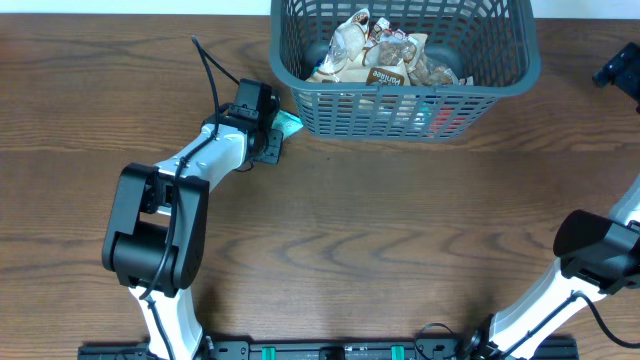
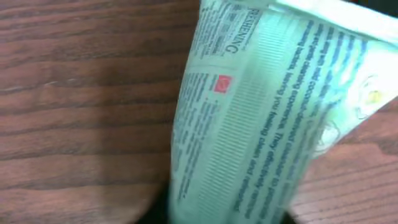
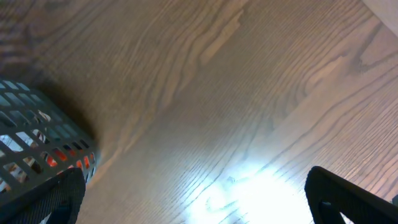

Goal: Pack container
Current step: 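Lift the wipe pack and lower it into the basket with left gripper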

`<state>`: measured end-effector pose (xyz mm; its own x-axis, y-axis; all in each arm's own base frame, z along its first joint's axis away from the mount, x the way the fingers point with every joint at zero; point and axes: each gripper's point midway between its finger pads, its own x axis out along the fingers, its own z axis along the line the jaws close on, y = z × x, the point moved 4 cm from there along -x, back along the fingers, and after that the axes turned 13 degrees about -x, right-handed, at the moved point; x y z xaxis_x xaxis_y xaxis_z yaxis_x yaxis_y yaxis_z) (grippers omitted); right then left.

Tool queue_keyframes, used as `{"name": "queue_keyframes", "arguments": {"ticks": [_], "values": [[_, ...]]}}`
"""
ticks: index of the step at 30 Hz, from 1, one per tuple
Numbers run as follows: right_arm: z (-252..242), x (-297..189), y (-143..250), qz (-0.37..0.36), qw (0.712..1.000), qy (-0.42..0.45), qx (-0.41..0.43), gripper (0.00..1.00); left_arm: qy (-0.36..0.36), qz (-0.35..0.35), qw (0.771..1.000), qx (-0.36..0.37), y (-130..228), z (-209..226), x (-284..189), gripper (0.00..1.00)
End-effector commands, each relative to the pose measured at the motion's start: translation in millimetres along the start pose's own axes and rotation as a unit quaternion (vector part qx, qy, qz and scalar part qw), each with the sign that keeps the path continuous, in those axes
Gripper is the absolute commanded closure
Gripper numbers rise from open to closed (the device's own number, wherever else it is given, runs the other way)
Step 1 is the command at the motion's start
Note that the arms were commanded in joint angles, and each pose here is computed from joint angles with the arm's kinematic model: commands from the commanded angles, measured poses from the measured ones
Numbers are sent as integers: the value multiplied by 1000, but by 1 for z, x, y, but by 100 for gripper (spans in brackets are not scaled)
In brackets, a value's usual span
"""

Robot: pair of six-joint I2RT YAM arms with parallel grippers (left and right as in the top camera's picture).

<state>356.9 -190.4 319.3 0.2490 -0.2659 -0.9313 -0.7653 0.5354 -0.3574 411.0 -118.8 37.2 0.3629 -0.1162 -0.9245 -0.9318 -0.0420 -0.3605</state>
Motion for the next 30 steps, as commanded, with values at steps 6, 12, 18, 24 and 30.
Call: {"name": "queue_keyframes", "arguments": {"ticks": [6,12,18,24,30], "values": [[-4,0,0,1,1000,10,-4,1,-10,12,1000,-27,0,2,-13,94],[-4,0,0,1,1000,10,-4,1,-41,-84,993,-73,-31,10,-85,94],[-4,0,0,1,1000,10,-4,1,-60,-205,973,-88,-46,21,-194,94],[-4,0,0,1,1000,10,-4,1,-39,-331,936,-109,-42,29,-301,94],[-4,0,0,1,1000,10,-4,1,17,-395,913,-102,-41,11,-362,94]]}}
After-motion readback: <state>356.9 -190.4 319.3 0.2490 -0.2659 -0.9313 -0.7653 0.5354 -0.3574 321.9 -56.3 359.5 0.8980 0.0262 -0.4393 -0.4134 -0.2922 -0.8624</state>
